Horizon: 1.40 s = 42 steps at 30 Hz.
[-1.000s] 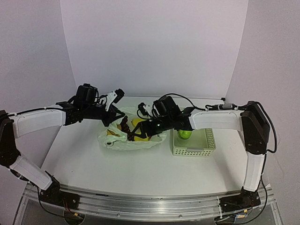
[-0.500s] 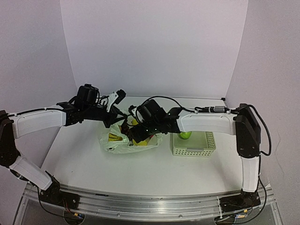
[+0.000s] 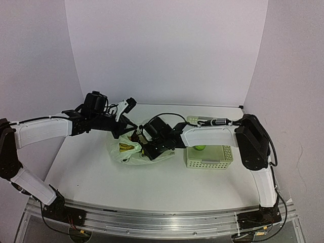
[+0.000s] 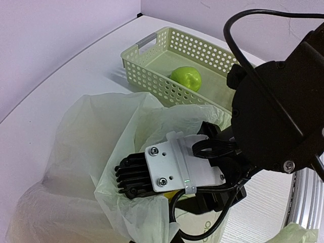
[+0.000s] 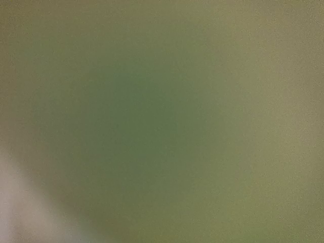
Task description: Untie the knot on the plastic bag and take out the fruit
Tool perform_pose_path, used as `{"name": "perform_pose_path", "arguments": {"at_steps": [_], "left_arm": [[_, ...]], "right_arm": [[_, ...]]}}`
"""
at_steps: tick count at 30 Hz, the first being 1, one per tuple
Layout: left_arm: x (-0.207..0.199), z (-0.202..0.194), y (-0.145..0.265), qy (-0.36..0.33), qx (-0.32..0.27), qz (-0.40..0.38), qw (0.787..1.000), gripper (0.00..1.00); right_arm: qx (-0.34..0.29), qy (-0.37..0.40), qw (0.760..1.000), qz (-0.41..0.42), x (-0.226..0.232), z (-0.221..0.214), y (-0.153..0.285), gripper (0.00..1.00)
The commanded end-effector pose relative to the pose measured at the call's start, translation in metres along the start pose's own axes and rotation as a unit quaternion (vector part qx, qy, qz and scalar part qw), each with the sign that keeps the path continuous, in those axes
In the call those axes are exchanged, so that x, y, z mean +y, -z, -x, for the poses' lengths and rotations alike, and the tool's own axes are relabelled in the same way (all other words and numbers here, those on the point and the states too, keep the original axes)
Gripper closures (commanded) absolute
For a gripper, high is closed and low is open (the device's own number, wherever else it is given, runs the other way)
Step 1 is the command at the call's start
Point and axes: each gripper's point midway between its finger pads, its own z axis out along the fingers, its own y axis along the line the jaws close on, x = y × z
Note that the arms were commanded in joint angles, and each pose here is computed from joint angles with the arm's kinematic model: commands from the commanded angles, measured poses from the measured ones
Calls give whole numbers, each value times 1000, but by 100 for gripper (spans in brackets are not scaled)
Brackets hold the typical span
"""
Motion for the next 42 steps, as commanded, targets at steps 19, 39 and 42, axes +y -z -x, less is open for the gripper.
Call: {"name": "perform_pose_path", "arguments": {"at_steps": [19, 39, 42], "left_arm": [[18, 38, 7, -12, -44, 46, 998, 100], [26, 45, 11, -10, -52, 62, 997, 100], [25, 46, 12, -11, -52, 62, 997, 100]], "right_arm": [[-131, 60, 986, 79, 31, 74, 134, 100], [-304, -159, 938, -45, -122, 99, 279, 100], [-270, -213, 921, -181, -189, 59, 266, 100]]}}
